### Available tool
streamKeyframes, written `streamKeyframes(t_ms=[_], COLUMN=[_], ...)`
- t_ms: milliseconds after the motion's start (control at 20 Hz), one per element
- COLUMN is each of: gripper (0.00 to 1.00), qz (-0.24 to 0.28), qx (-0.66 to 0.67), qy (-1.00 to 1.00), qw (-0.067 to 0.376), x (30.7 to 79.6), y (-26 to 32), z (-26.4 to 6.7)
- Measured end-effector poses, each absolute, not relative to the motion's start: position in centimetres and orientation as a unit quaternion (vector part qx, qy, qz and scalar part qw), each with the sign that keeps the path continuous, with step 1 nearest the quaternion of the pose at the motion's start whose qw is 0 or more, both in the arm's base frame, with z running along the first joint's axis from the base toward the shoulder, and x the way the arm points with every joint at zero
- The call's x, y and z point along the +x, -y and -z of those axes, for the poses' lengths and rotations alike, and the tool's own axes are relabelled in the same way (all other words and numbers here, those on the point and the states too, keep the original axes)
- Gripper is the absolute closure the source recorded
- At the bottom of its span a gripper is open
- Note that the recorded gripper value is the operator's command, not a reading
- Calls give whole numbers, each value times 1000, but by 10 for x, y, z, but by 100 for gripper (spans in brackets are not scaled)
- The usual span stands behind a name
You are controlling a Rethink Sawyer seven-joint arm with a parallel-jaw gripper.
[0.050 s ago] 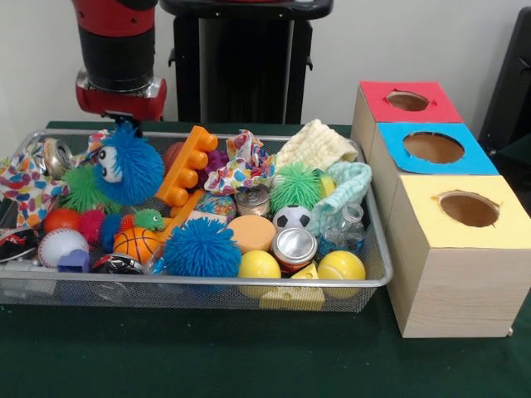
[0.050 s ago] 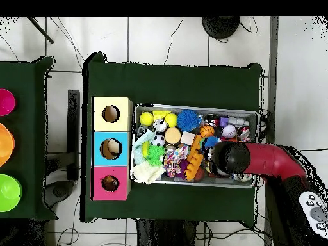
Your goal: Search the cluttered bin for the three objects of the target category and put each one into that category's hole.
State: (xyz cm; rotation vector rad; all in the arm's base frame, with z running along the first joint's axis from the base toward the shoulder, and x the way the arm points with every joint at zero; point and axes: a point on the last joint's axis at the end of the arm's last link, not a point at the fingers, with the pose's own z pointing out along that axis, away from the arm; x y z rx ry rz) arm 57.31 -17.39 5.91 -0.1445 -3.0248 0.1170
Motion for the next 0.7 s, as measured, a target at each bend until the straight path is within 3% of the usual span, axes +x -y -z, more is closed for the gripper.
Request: streamKeyframes(t_ms=[700], gripper=[100], qz=[-33], qx=[3], qy=[999], qw=[37], x=[604], y=[76], z=[-91])
